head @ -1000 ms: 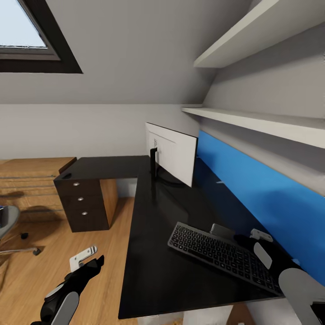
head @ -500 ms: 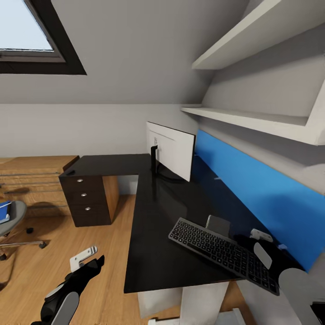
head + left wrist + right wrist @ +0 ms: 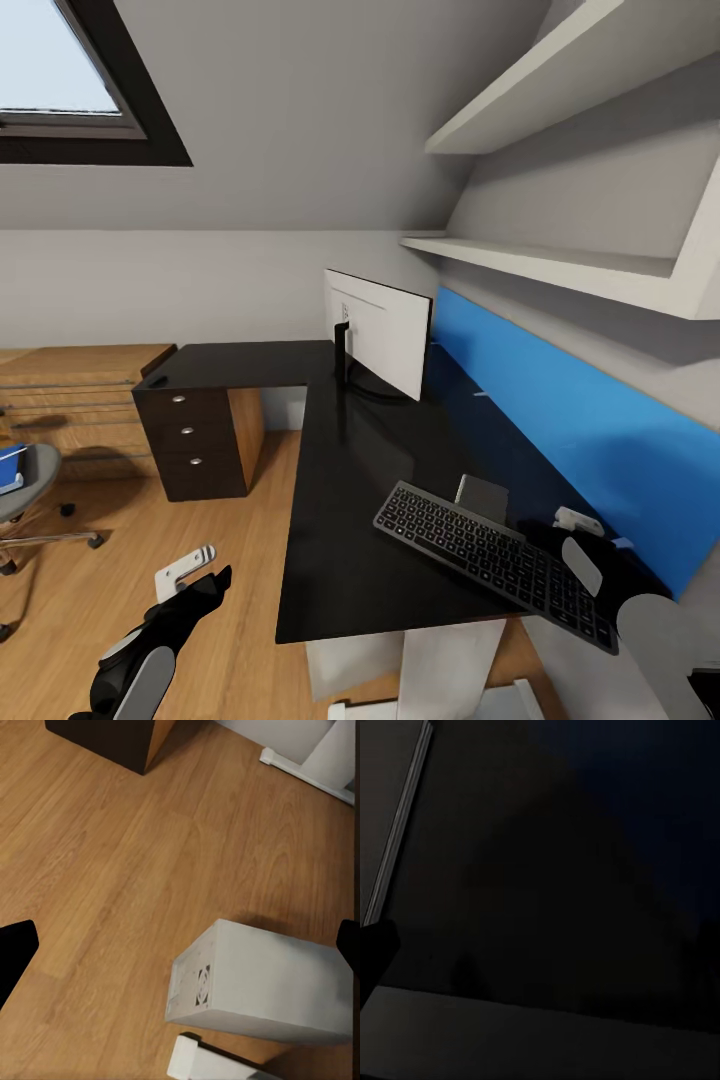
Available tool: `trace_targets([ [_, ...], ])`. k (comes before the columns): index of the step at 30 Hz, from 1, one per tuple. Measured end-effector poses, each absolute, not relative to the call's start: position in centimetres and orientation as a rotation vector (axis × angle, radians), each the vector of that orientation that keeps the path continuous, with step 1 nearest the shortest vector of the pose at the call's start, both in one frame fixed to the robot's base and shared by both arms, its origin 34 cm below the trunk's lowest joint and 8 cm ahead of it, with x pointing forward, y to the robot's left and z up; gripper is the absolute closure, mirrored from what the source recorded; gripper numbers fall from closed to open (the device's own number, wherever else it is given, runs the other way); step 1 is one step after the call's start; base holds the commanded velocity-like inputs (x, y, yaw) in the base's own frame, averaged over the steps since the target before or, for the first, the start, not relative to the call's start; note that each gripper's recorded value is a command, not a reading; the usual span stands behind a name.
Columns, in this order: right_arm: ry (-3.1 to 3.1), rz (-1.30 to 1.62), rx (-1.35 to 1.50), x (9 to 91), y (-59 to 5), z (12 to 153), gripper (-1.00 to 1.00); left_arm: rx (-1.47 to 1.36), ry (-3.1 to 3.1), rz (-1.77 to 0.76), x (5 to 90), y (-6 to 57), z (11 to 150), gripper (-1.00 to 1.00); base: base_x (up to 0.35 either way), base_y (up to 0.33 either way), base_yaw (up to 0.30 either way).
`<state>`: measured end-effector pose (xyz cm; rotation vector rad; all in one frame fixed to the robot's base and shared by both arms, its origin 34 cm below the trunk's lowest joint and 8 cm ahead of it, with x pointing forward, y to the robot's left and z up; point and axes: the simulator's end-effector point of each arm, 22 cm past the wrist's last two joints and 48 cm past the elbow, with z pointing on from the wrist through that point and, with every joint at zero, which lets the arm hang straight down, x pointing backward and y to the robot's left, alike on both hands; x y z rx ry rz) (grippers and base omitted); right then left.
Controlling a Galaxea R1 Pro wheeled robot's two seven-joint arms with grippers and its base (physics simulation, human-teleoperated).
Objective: In the bedroom, organize the workspace by keeping the computer under the desk, ensuring the monitor is on the desk, placing the keyboard on the desk next to the monitor, placing the mouse on the desk next to the keyboard, moving the folder from the swivel chair onto the desk next to the mouse, stacking the notebook on top of the folder with the pen on top of the notebook, and positioning the swivel chair next to the desk.
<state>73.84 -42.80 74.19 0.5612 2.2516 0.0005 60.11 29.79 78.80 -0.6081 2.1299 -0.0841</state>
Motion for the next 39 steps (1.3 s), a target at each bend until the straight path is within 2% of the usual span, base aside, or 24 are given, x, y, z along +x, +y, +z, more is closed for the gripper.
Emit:
trace_targets([
  [39,2.269,-0.032,0.577,73.2,-43.3,74.7,-1.0,-0.614,2.157,-0.074,59.7,29.8,78.9,-1.0,0.0,0.0,0.0],
])
